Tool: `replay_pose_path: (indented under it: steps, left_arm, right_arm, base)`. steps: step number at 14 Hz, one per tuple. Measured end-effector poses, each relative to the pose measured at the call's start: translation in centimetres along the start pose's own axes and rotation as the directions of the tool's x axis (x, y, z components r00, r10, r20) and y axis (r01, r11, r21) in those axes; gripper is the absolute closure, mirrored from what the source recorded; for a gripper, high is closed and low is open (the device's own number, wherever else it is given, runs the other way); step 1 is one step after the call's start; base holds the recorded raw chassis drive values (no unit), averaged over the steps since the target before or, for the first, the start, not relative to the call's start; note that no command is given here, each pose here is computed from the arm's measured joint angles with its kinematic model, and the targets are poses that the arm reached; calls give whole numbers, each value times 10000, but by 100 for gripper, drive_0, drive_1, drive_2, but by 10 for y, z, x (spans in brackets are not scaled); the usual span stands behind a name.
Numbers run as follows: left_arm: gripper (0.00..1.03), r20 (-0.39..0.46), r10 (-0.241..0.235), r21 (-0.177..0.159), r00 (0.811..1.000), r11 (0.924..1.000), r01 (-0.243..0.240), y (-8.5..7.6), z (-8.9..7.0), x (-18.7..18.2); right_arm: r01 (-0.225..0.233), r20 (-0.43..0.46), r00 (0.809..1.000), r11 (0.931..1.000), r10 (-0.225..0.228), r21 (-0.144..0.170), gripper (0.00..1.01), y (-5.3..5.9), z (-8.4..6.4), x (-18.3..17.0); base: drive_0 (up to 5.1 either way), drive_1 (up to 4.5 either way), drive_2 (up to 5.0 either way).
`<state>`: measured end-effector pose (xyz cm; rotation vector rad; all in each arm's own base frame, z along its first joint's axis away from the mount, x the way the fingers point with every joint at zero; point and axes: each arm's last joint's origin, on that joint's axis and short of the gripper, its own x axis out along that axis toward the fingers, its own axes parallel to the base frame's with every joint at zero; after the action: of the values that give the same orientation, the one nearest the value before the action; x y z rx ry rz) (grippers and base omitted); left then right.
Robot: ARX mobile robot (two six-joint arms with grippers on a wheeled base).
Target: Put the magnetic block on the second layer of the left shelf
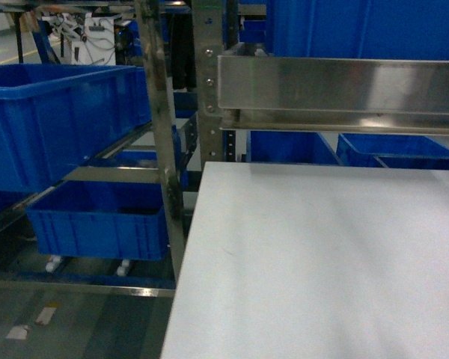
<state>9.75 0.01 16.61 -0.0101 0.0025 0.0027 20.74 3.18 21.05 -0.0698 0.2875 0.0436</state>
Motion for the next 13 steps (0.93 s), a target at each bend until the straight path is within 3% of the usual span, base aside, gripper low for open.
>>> replay_pose_path:
  steps: [13]
  left_arm:
    - [5,15,-19,0,10000,10000,19,0,0,0]
  right_arm:
    - [-3,23,10000,10000,3,3,67,0,0,0]
  base:
    - [-494,251,251]
